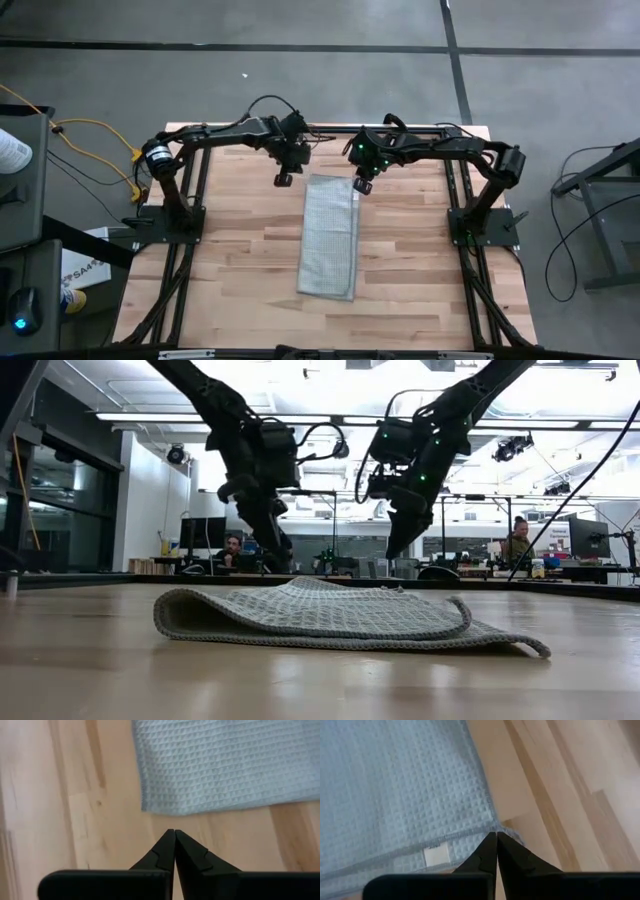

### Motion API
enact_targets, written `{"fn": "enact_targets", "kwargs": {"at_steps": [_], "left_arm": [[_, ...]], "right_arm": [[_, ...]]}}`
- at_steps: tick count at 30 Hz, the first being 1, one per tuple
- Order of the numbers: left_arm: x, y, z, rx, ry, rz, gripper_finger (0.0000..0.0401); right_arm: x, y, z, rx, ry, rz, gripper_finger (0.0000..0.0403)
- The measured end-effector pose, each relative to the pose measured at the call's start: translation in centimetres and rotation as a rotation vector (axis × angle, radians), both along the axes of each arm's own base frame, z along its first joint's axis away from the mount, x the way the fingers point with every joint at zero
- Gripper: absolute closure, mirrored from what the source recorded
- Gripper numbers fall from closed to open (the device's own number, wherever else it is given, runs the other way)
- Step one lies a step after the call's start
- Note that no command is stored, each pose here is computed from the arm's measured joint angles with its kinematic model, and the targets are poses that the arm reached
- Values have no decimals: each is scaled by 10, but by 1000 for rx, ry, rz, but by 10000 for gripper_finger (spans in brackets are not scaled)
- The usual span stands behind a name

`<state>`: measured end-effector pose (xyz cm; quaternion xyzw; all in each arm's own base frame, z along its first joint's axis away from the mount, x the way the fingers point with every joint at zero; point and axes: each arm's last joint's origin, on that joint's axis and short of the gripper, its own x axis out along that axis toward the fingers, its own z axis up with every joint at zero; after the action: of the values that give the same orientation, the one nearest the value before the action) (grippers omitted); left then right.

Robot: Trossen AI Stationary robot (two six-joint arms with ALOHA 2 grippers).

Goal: Fold microfiber towels
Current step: Fold the gray microfiber towel

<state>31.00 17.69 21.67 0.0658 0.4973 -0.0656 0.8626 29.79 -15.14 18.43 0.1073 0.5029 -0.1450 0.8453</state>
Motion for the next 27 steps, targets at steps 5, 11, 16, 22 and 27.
{"fn": "enact_targets", "kwargs": {"at_steps": [5,11,16,22,27], "left_arm": [[0,0,0,9,-2,-19,391],[1,3,1,23,-35,-60,391],[-1,9,-3,-2,-69,-64,391],[-8,16,-15,-27,-54,-38,391],[-12,15,-24,-38,-50,-33,391]], "right_arm": [[2,-2,-4,-9,2,11,362],[5,-4,-4,-20,-27,-10,323],[3,-9,-4,-1,-41,-51,316],[1,-13,-8,12,-28,-80,319],[0,-20,-21,34,12,-111,321]]}}
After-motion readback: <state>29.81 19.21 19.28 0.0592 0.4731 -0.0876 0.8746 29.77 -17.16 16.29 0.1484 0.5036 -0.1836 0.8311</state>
